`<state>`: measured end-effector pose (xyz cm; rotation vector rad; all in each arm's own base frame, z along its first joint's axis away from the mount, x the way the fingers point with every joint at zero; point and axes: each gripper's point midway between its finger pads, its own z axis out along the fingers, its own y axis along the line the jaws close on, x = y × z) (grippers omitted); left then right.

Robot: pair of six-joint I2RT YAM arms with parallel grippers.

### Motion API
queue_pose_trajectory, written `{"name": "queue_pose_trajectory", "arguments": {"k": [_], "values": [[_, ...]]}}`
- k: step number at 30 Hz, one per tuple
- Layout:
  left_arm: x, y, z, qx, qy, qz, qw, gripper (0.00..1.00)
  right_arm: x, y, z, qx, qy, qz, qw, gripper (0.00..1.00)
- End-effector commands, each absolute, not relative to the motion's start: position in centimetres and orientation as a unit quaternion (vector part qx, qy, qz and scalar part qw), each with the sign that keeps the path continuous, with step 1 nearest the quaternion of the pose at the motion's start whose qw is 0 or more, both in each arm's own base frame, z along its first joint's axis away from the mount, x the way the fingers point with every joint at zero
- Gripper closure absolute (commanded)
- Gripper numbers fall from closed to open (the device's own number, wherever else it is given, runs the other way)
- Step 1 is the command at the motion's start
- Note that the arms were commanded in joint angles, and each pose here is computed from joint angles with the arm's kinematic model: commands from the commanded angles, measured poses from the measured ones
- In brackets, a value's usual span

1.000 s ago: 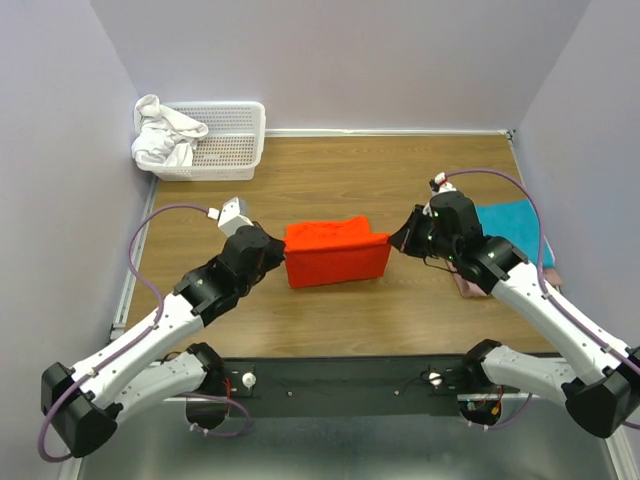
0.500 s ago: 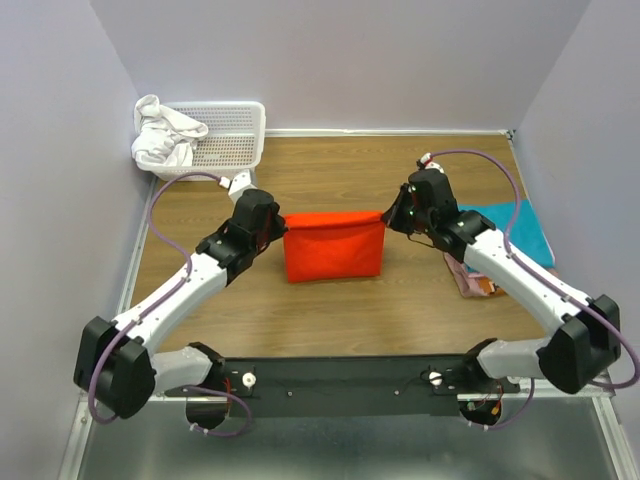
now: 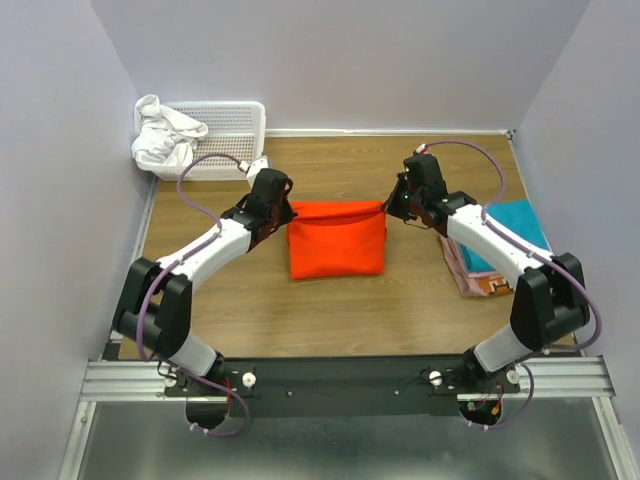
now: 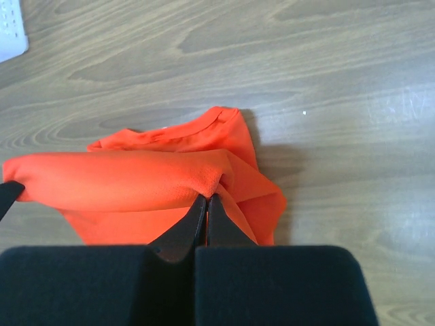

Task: Fold and stack the t-shirts
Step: Fold the tshirt

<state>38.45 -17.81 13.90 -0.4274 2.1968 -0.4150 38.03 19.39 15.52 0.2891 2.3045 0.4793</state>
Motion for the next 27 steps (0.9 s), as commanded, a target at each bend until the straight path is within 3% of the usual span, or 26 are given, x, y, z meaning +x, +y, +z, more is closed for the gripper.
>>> {"name": "queue_pose_trajectory", "arguments": {"k": [1, 15, 16, 17, 19, 20, 21, 24, 25, 26, 27], "values": [[40.4, -17.8, 13.2, -0.16, 0.882, -0.15, 0.418, 1.0, 40.5, 19.4, 15.1, 0.104, 0.898, 0.201, 0.376, 1.0], [43.3, -16.9, 9.5, -0.176, 0.897, -0.104, 0.392, 0.99, 44.7, 20.7, 9.9, 0.086, 0.914, 0.22, 0.33, 1.0], [43.5, -16.9, 9.3, -0.175, 0.898, -0.102, 0.39, 0.93, 44.9, 20.7, 9.7, 0.086, 0.914, 0.222, 0.327, 0.99], [43.7, -17.0, 8.9, -0.171, 0.901, -0.101, 0.386, 0.72, 45.3, 20.8, 9.4, 0.087, 0.915, 0.222, 0.326, 0.99], [44.2, -17.3, 9.0, -0.166, 0.901, -0.103, 0.388, 0.43, 46.0, 20.8, 9.5, 0.086, 0.914, 0.223, 0.328, 0.94], [44.7, -17.4, 9.5, -0.161, 0.899, -0.105, 0.394, 0.02, 46.3, 20.8, 9.4, 0.085, 0.914, 0.223, 0.329, 0.88], [44.9, -17.4, 9.7, -0.161, 0.898, -0.102, 0.397, 0.02, 47.0, 20.9, 9.8, 0.085, 0.911, 0.225, 0.334, 0.85], [45.6, -17.8, 11.9, -0.152, 0.891, -0.113, 0.412, 0.02, 47.4, 21.4, 11.0, 0.067, 0.906, 0.239, 0.342, 0.46], [45.6, -18.0, 12.5, -0.149, 0.889, -0.122, 0.417, 0.02, 47.2, 21.9, 11.7, 0.052, 0.903, 0.253, 0.342, 0.17], [45.4, -18.2, 13.9, -0.145, 0.882, -0.135, 0.428, 0.02, 46.8, 22.1, 12.0, 0.044, 0.902, 0.26, 0.341, 0.0], [45.2, -18.8, 14.6, -0.137, 0.88, -0.152, 0.43, 0.02, 46.5, 22.2, 12.5, 0.043, 0.9, 0.267, 0.341, 0.0]]}}
